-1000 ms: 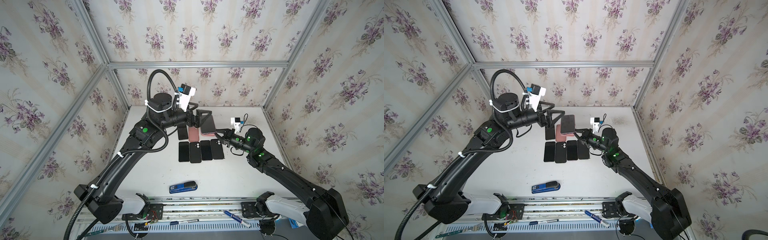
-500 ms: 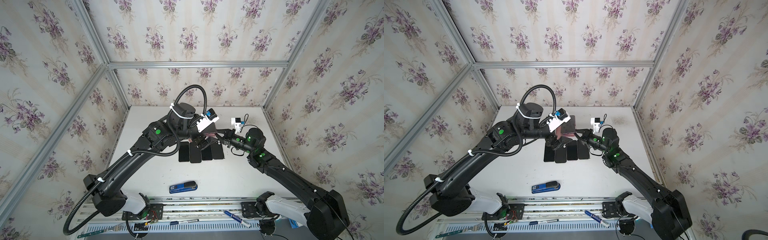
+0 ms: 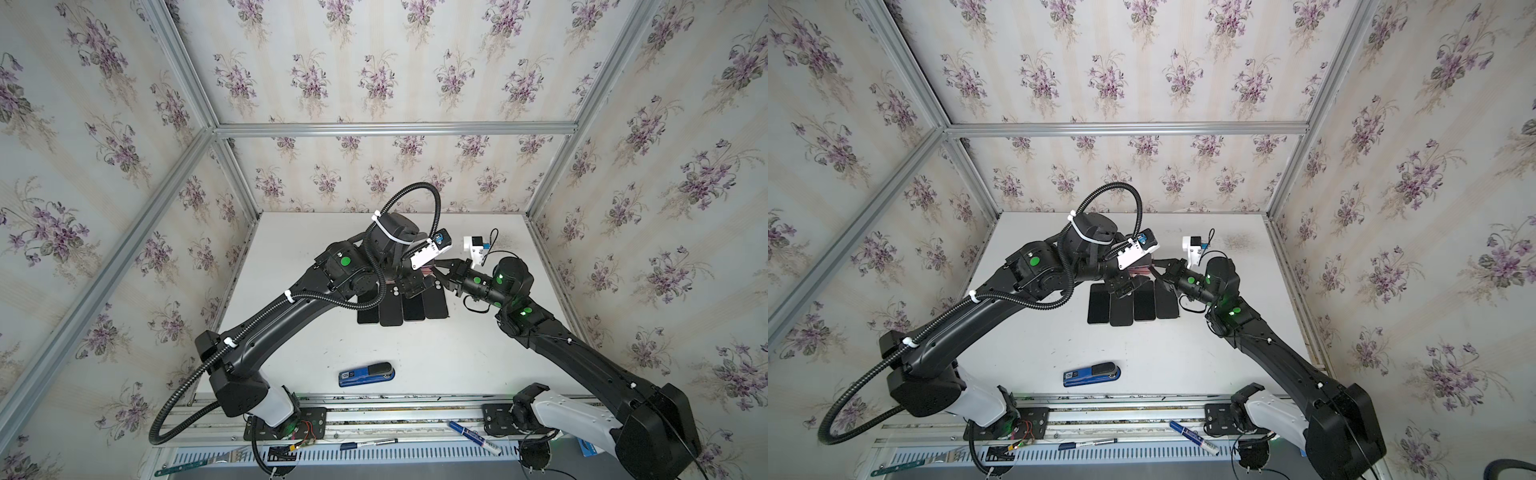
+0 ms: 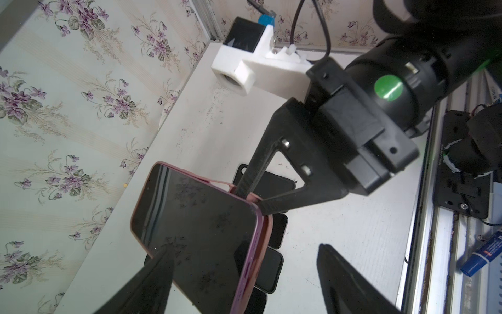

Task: Take the phone out of the phone case
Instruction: Remove the phone case from the phone.

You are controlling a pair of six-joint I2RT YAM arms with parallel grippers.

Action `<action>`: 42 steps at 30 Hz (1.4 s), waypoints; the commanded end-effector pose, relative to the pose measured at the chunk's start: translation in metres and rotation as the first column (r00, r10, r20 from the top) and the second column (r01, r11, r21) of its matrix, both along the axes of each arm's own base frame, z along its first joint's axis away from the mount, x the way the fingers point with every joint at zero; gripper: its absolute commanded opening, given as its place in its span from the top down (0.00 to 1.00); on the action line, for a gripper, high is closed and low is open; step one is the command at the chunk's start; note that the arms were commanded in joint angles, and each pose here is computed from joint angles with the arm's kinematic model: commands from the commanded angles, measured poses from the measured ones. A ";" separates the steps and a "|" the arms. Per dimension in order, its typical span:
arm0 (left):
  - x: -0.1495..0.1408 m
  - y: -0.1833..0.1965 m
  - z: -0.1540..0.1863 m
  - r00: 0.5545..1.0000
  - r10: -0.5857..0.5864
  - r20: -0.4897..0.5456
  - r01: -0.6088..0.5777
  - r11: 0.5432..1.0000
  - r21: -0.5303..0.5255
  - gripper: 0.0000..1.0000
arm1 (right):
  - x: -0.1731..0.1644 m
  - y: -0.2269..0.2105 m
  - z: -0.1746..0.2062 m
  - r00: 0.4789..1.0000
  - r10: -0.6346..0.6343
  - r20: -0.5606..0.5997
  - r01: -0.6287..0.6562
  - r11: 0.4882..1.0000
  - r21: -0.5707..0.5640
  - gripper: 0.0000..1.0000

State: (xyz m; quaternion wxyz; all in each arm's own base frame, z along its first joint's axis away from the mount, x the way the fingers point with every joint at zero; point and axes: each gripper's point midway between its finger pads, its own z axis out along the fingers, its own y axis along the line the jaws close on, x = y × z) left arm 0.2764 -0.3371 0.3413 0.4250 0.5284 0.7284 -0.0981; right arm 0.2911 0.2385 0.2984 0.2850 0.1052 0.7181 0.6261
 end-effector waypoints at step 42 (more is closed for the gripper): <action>0.036 -0.002 -0.021 0.978 0.089 0.189 -0.113 0.986 0.121 0.78 | -0.001 0.004 0.015 0.997 0.028 0.068 -0.032 0.998 0.062 1.00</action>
